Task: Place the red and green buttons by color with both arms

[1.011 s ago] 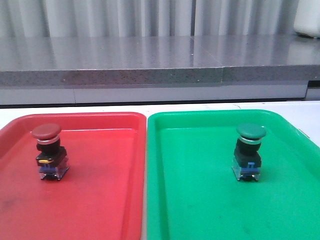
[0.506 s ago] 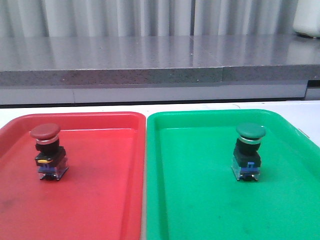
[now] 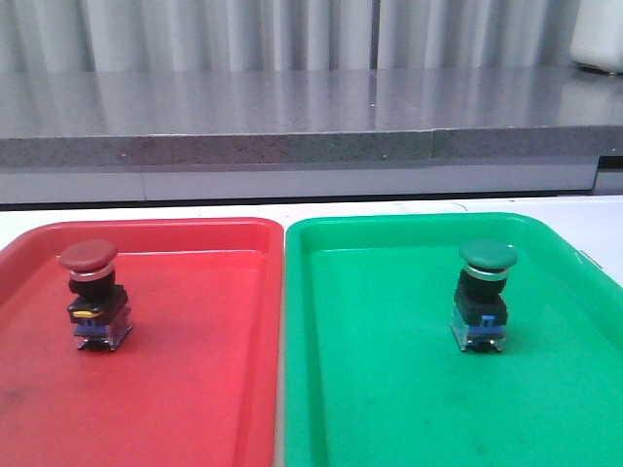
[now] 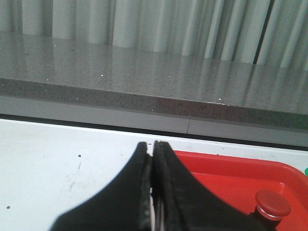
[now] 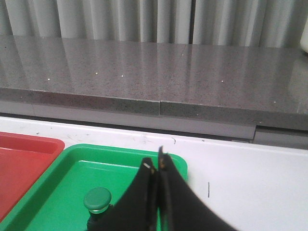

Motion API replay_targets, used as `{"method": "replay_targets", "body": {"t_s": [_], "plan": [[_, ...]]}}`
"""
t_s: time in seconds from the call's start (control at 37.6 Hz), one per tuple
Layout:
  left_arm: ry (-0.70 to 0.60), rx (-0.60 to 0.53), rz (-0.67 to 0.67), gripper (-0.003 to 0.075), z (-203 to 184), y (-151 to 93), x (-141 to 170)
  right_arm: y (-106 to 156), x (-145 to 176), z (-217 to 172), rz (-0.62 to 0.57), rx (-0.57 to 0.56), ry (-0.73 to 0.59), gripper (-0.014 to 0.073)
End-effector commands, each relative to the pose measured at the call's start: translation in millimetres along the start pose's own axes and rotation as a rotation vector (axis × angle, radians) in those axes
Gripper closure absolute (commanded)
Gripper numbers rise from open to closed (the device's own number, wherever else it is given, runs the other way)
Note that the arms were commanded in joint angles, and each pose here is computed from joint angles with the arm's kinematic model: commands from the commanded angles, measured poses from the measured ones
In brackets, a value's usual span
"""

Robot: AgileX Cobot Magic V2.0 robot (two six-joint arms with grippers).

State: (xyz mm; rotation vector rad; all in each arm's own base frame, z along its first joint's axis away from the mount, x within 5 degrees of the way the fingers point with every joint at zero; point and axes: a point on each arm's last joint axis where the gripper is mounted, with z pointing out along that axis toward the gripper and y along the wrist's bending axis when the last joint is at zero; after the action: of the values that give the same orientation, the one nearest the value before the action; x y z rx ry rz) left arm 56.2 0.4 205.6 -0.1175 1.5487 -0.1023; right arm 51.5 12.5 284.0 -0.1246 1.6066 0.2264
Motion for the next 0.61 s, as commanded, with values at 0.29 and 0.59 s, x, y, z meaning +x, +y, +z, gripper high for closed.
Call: {"method": "replay_targets", "body": {"t_s": [0.29,0.59], "plan": [[-0.080,0.003,-0.018,0.0740,-0.7,0.7,-0.6,-0.5,-12.4,0.0,-0.023,0.012,-0.101,0.0664],[-0.080,0.003,-0.018,0.0740,-0.7,0.7,-0.6,-10.0,17.9,-0.9,-0.053,0.148,-0.177,0.0664]]}}
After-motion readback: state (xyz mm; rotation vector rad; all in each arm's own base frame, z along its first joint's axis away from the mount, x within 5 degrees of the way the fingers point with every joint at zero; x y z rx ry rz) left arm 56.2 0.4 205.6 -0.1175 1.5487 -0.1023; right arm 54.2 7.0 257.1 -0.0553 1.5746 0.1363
